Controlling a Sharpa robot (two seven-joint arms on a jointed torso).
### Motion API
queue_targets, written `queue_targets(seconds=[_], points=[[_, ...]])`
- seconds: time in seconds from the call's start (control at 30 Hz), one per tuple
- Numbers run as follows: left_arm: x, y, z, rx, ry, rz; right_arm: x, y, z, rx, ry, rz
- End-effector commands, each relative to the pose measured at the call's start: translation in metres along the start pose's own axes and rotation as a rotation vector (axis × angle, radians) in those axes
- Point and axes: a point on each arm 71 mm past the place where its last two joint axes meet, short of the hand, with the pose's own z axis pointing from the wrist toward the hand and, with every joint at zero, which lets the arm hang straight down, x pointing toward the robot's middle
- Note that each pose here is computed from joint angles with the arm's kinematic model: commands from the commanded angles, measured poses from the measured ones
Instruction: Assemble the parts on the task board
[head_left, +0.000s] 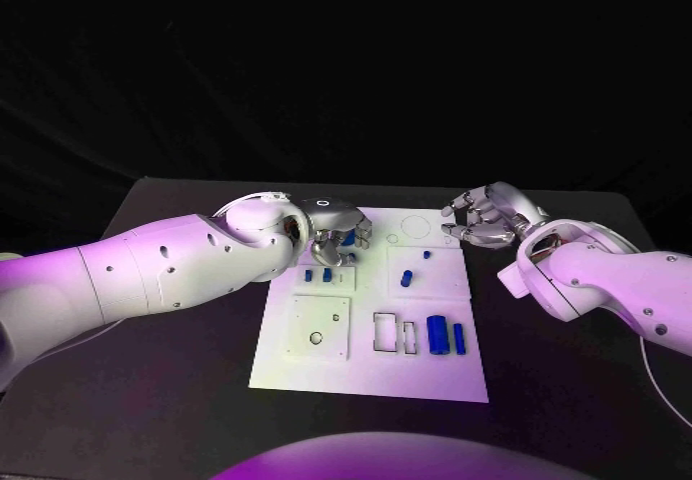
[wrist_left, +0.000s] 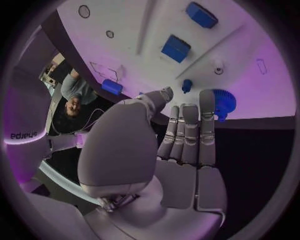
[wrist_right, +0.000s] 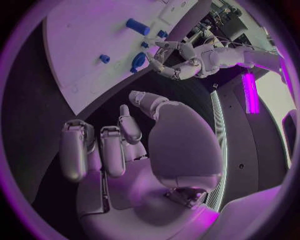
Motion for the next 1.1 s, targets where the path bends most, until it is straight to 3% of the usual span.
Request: queue_targets(seconds=[0.03,1.1], points=[[0.0047,0.0001,0.0023,-0.005,0.066,0.056,0.001,0.001,0.0,-0.012,0.005,-0.005],[0.007,0.0028,0.016,-0.04,0.098,0.07,0.003,0.003,0.001,-0.015,0.01,-0.004]])
